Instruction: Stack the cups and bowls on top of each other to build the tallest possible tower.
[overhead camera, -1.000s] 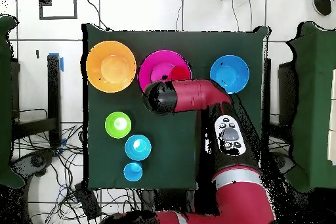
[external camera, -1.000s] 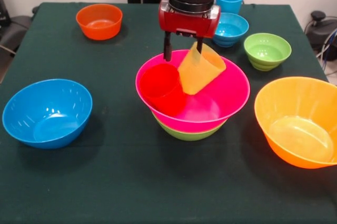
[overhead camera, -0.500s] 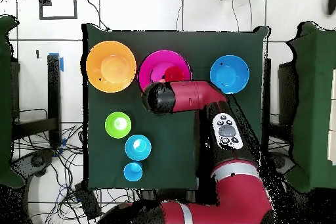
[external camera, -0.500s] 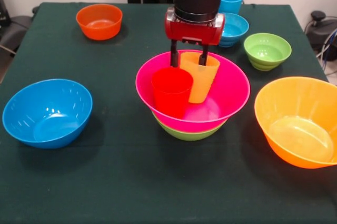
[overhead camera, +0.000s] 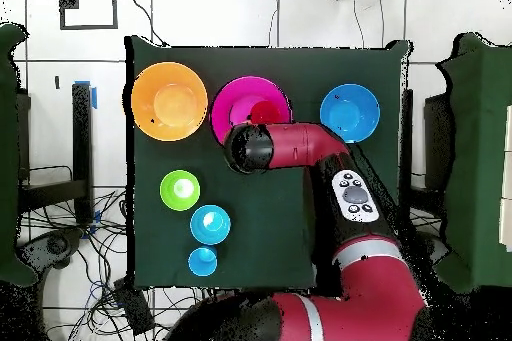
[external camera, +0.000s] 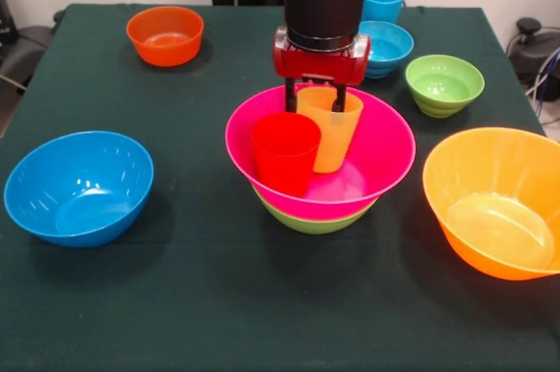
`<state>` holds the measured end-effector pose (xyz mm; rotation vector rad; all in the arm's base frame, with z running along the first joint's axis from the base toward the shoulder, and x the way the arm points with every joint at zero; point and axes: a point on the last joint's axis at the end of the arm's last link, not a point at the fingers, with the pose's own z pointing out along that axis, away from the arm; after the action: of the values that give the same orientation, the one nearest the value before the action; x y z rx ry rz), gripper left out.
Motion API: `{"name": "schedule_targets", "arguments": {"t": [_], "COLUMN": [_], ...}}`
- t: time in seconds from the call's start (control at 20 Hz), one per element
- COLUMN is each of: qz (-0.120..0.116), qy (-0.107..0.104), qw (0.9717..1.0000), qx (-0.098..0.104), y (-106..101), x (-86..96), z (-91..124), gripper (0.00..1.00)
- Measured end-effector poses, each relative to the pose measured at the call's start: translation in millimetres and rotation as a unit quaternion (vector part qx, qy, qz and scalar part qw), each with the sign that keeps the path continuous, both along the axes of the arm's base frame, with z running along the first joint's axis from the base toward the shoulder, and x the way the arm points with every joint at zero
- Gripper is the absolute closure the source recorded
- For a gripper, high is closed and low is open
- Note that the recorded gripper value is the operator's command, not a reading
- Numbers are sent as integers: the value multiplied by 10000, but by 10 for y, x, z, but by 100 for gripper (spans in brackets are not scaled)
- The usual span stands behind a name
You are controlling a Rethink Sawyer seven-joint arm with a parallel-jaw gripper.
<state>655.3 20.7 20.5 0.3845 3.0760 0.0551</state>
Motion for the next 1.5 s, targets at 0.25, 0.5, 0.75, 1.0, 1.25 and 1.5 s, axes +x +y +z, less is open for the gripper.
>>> {"name": "schedule_targets", "arguments": {"t": [0.25, 0.5, 0.75, 1.0, 1.25, 1.5], "qz": [-37, -78, -148, -193, -209, -197], "qy": [-37, -158, -198, -263, -383, -506], "qw": [10000, 9998, 9996, 9993, 9990, 9985], "qx": [70, 99, 139, 169, 86, -1], "y": [-14, -46, -99, -160, -240, -280], "x": [53, 194, 302, 369, 444, 501], "z": [-8, 52, 148, 272, 511, 765], "gripper": [0, 0, 0, 0, 0, 0]}}
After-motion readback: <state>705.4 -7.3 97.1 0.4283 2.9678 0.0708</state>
